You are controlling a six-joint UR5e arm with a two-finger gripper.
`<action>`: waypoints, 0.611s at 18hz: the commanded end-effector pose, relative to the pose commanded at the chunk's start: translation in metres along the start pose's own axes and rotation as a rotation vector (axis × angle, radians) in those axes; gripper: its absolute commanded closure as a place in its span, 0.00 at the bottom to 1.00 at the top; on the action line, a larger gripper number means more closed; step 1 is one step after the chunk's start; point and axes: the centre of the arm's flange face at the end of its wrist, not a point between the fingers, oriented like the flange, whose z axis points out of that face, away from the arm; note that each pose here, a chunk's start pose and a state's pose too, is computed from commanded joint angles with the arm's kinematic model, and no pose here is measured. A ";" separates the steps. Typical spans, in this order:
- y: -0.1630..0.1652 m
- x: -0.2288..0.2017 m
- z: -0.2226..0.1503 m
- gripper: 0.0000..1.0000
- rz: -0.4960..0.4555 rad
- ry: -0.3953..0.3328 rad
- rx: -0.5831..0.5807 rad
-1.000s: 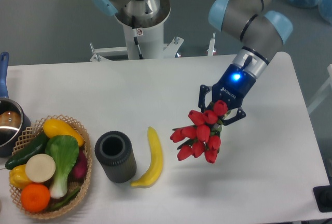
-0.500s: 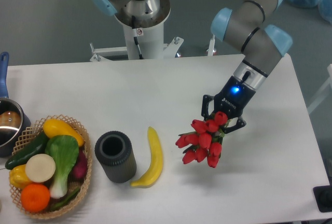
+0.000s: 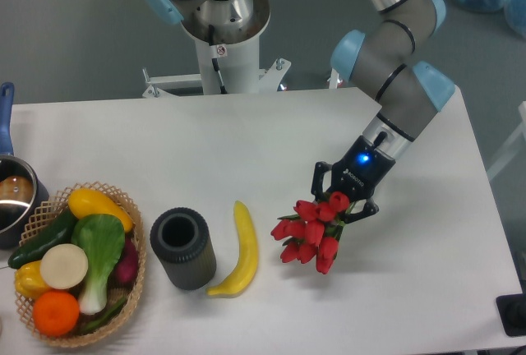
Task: Place the flowers on the table
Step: 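Lower the held tulips onto the table surface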
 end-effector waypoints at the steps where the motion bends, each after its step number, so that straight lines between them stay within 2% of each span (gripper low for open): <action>1: 0.000 0.000 0.000 0.64 0.001 -0.001 0.000; 11: 0.001 -0.003 0.000 0.47 0.003 -0.003 0.000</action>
